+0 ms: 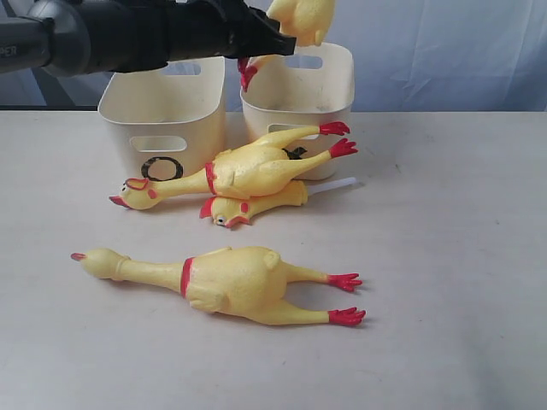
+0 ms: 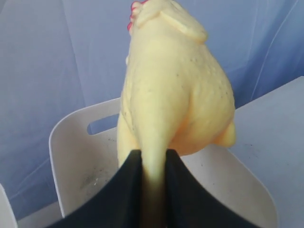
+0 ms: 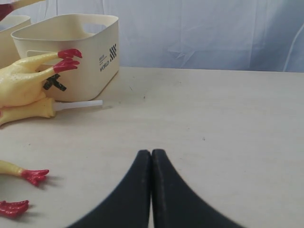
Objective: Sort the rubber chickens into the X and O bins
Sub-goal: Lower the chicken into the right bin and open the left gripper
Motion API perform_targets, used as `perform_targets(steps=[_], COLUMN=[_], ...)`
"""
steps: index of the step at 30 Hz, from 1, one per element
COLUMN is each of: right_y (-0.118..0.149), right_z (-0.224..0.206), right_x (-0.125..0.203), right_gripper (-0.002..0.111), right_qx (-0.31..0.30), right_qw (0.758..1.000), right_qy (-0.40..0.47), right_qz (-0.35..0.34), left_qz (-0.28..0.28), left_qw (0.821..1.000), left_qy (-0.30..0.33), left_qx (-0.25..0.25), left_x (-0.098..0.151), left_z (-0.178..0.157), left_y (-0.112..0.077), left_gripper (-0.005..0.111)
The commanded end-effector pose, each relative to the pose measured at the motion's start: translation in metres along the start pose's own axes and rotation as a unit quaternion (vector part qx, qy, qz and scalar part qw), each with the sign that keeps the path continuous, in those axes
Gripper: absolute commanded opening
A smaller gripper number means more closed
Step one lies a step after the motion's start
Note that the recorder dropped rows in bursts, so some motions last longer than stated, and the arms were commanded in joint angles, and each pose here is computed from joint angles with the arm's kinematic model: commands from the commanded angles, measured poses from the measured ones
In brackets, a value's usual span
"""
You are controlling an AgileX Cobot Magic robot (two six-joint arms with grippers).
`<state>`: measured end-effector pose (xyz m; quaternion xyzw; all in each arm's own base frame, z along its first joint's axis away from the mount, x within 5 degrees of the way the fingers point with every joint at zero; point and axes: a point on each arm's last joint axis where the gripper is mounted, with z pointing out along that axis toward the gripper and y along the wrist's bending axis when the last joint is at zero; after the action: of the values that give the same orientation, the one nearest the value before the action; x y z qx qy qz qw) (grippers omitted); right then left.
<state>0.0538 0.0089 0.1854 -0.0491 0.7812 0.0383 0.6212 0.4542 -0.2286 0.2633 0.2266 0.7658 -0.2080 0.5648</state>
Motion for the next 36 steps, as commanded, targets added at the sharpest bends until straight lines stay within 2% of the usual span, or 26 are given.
perform_targets(steps=[1, 9, 18, 28, 36], right_y=[0.000, 0.000, 0.000, 0.000, 0.000], right_z=[0.000, 0.000, 0.000, 0.000, 0.000], right_x=[-0.001, -0.001, -0.001, -0.001, -0.001], right_gripper=[-0.001, -0.001, -0.001, -0.001, -0.001], right_qx=[0.001, 0.001, 0.001, 0.001, 0.001], right_qw=[1.000, 1.000, 1.000, 1.000, 1.000], right_qy=[-0.007, -0.007, -0.007, -0.007, -0.007], right_qz=[0.000, 0.000, 0.000, 0.000, 0.000], left_qz=[-0.021, -0.024, -0.024, -0.024, -0.024], left_qw=[1.000, 1.000, 1.000, 1.000, 1.000], left_qy=[0.005, 0.015, 0.016, 0.016, 0.016], left_qx=[0.009, 0.012, 0.009, 0.009, 0.009], left_x=[0.008, 0.020, 0.020, 0.020, 0.020], left_z=[0.007, 0.016, 0.016, 0.016, 0.016], left_y=[0.001, 0.002, 0.003, 0.003, 0.003], left_gripper=[0.000, 0.000, 0.000, 0.027, 0.030])
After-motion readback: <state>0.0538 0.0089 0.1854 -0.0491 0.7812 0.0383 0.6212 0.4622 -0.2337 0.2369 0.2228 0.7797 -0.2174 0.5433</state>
